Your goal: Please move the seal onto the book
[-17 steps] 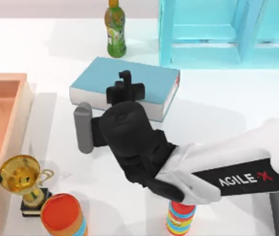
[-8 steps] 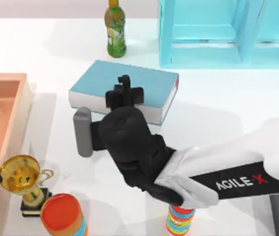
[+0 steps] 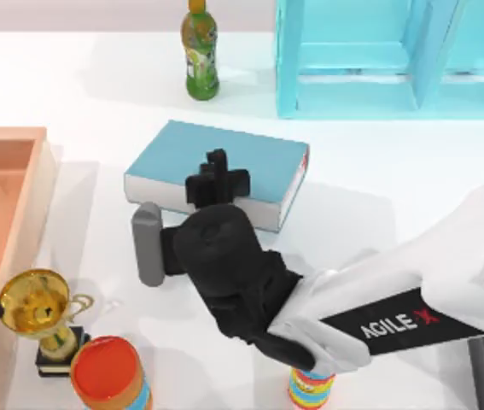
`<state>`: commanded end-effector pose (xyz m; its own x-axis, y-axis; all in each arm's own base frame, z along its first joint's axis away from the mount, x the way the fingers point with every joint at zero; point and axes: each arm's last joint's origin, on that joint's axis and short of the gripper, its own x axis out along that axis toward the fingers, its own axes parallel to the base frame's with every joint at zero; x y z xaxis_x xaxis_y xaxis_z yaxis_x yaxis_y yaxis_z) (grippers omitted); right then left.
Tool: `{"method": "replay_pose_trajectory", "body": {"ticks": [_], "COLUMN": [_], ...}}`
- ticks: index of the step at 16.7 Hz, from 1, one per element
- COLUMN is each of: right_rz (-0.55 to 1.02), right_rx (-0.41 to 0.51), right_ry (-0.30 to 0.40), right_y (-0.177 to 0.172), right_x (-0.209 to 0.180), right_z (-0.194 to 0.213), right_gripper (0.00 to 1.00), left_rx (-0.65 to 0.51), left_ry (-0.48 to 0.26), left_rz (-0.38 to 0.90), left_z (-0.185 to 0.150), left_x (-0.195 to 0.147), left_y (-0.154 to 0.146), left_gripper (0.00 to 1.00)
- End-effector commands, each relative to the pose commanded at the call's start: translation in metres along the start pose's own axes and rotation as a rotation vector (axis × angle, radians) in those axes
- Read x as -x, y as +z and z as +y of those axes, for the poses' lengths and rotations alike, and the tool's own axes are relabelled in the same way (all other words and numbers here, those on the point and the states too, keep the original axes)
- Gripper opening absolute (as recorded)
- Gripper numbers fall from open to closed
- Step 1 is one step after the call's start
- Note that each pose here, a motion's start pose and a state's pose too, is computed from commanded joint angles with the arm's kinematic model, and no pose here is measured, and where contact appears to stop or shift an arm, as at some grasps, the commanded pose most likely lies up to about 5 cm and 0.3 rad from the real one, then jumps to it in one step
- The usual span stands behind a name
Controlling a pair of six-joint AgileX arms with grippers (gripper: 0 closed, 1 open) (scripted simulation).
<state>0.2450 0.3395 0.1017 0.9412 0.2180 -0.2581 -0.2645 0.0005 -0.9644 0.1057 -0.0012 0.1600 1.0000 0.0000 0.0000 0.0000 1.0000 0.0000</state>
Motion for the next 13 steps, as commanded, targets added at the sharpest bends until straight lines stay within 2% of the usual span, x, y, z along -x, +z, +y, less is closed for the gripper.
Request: {"method": "replay_pose_trajectory", "body": {"ticks": [13], "right_rz": [0.000], "right_rx": [0.000], "right_ry": [0.000], "right_y": [0.0000], "right_x": [0.0000], "right_z": [0.0000], "right_gripper": [0.98], "left_rx": [0.000], "left_ry": [0.000], "left_rz": [0.000], "left_z": [0.0000], "left_x": [0.0000], "left_y": [0.0000], "left_gripper": [1.00]}}
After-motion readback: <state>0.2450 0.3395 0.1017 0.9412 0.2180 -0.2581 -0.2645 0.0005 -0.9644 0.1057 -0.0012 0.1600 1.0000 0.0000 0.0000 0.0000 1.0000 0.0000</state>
